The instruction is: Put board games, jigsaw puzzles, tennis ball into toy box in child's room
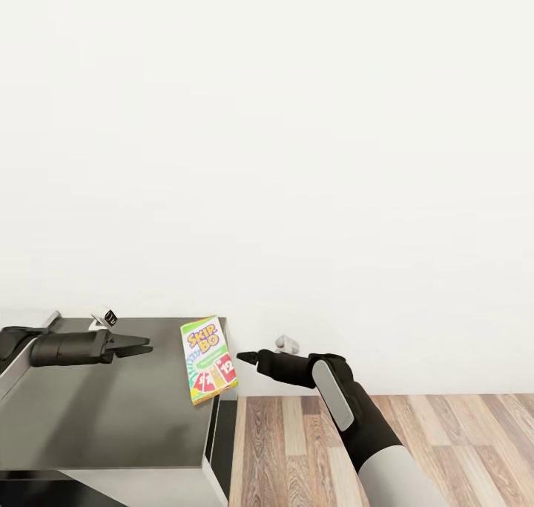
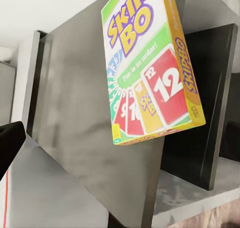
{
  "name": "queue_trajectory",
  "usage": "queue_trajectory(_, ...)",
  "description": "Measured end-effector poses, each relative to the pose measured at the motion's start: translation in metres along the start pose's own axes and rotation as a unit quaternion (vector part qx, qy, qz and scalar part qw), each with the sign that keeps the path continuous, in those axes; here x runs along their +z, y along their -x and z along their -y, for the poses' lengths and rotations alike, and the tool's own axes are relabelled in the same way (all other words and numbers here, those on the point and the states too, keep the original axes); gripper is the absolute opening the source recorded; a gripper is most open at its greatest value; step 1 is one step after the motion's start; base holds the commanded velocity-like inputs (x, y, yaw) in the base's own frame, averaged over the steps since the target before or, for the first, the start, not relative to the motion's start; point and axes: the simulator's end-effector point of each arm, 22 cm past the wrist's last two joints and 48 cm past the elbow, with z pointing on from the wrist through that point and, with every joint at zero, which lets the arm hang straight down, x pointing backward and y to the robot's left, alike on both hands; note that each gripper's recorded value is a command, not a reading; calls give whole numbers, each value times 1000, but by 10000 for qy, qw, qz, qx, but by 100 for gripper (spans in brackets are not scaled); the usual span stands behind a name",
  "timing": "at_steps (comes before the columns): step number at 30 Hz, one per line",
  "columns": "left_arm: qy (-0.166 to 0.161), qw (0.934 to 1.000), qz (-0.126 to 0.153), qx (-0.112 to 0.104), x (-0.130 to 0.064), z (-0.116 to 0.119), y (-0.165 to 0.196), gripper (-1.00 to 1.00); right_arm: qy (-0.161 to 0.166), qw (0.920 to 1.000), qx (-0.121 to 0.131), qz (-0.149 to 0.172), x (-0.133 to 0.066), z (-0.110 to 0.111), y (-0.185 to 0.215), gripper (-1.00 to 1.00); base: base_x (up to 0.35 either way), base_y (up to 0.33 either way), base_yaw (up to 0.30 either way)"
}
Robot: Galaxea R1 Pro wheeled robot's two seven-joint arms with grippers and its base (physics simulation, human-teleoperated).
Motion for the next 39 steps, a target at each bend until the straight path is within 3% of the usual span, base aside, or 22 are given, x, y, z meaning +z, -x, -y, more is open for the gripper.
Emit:
queue_trajectory(4, 0, 10000, 0, 0, 1, -4, -1, 100, -10, 10000, 48, 57, 1, 6, 3, 100, 0, 0, 0)
queue_trajectory(9, 0, 10000, 1, 4, 3, -10, -2, 100, -66, 9990, 337, 295, -6, 27, 17, 100, 0, 0, 0)
queue_trajectory(33, -39, 10000, 4, 9, 15, -36, -11, 100, -39, 9983, 453, 372, 8, 55, 13, 100, 0, 0, 0)
queue_trajectory(39, -230, 9997, 21, 65, 23, -33, -11, 100, 168, 9967, 658, 446, 10, 54, 14, 100, 0, 0, 0)
